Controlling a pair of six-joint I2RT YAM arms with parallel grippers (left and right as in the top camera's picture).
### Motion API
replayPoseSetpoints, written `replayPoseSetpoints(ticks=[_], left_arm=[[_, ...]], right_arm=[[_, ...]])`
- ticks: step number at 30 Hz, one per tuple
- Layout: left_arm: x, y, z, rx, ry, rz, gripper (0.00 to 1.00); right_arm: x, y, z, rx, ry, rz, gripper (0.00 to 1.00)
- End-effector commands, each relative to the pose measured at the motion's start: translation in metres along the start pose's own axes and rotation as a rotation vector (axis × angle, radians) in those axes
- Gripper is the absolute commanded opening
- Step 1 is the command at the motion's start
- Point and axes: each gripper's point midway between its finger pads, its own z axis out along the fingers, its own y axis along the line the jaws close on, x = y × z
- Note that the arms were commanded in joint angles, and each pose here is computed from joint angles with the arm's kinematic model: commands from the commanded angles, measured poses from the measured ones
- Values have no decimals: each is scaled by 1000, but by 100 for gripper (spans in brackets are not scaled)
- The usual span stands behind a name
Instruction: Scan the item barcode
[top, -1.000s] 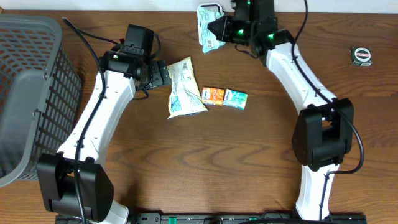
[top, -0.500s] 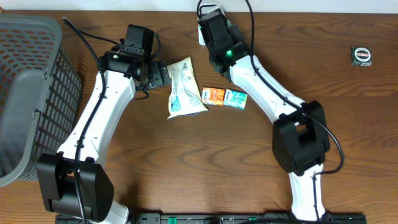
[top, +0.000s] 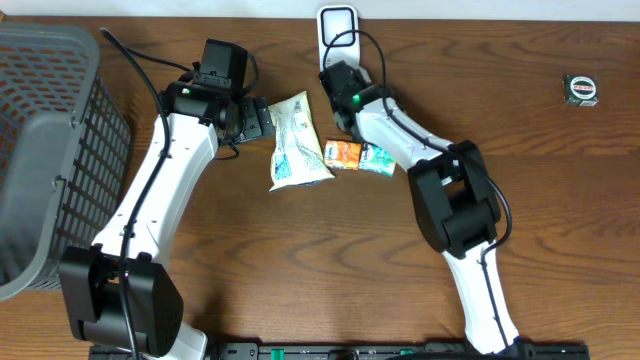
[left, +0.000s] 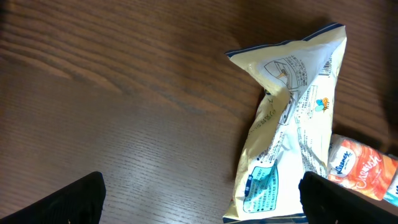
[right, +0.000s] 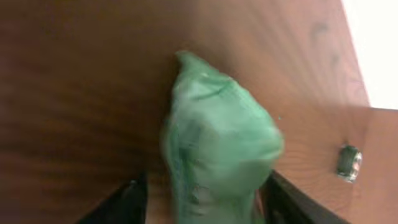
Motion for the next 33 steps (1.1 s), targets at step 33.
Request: replayPoseSetpoints(ticks=[33], left_arm=[[0, 2, 1, -5, 3, -5, 98]], right_arm=[[4, 14, 0, -799, -17, 334, 52]])
